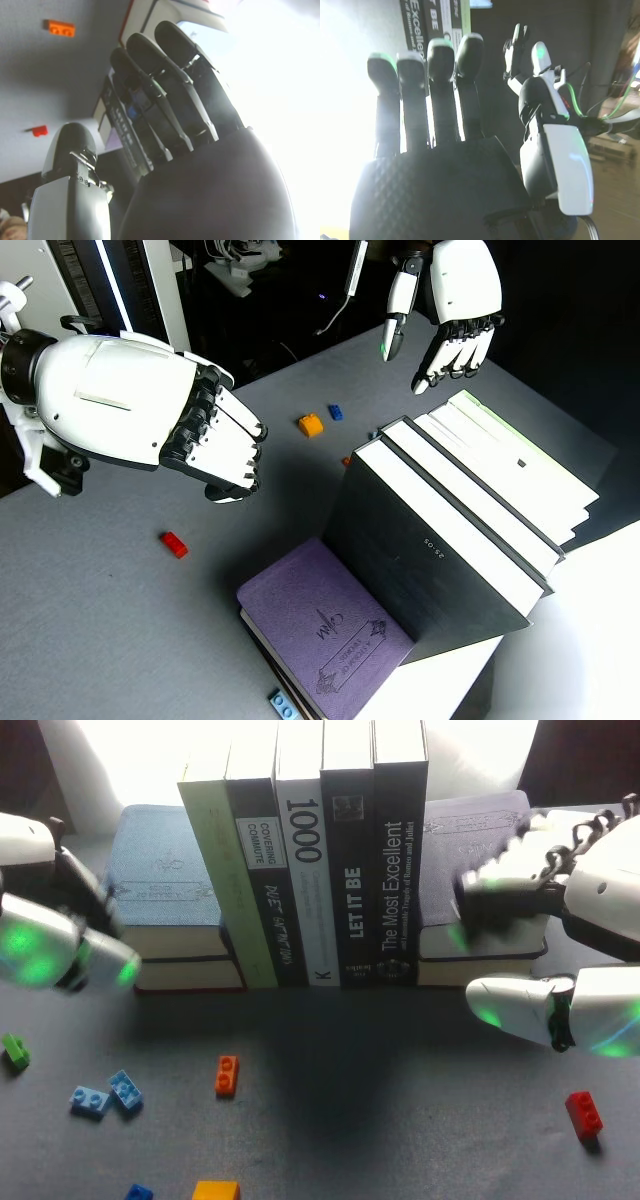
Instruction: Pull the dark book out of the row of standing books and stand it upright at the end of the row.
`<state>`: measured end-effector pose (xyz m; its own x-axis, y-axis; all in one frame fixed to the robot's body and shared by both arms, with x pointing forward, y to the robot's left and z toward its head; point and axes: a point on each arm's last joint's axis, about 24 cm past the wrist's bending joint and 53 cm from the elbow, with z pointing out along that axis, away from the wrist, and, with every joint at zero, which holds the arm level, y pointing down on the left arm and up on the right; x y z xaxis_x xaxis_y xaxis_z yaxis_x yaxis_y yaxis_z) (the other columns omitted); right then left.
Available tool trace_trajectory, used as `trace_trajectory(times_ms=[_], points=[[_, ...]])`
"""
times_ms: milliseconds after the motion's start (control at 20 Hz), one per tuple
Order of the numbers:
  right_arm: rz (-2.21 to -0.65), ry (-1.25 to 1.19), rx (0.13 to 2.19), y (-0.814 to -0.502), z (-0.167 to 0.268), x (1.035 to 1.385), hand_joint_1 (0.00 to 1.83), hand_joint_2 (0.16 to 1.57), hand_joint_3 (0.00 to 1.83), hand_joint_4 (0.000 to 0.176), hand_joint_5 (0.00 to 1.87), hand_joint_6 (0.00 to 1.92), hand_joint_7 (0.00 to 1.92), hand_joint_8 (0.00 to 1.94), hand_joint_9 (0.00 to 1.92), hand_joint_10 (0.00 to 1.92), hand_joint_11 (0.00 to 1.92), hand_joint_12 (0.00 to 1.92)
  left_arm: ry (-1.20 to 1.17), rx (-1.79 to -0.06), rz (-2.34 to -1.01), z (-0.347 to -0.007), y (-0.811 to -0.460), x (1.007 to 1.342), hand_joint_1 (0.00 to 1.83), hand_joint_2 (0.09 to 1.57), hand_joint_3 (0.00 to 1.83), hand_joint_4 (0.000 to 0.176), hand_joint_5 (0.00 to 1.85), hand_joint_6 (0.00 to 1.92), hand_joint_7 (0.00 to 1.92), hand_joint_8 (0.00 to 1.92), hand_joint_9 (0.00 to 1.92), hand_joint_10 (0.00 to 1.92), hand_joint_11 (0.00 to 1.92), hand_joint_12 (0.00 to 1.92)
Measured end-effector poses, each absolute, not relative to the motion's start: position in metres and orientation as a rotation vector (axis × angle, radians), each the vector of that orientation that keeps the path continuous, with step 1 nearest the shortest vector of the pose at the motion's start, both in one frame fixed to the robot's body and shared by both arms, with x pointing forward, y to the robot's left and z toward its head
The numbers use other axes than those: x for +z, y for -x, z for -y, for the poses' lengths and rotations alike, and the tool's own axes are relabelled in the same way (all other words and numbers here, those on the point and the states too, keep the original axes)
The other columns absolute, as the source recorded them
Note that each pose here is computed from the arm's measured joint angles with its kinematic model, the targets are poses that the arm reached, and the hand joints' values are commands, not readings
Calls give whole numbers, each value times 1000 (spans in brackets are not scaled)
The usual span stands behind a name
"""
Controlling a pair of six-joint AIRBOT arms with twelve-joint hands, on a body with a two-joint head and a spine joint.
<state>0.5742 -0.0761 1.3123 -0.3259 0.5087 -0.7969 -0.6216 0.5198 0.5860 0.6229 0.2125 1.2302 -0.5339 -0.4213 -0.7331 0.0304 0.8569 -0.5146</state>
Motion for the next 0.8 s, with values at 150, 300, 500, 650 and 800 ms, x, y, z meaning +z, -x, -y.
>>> trace_trajectory(times_ms=[150,300,500,650,800], points=[[-1506,114,1116,-575,78,1315,0,1213,61,0,1,129,65,13,0,0,0,0,279,-592,-2055,-212,-624,1232,88,1256,4,52,157,1,212,1,240,1,206,277],[-1491,203,1046,-560,72,1305,0,1206,52,0,20,135,81,18,0,0,0,0,281,-590,-2059,-213,-624,1231,168,1245,1,38,193,0,240,0,248,0,283,155],[-1444,267,1065,-536,52,1310,0,1183,35,0,21,131,81,15,3,1,0,0,283,-589,-2063,-213,-623,1230,143,1227,1,32,190,0,225,0,233,0,288,74],[-1360,283,1098,-522,45,1332,0,1182,28,3,11,104,25,0,0,0,0,0,284,-586,-2064,-214,-623,1230,95,1215,0,40,182,0,192,0,202,0,261,54],[-1250,488,1017,-497,28,1339,0,1190,29,13,212,187,30,10,0,0,0,0,283,-590,-2057,-213,-624,1233,65,1221,1,49,164,0,174,1,182,0,238,41]])
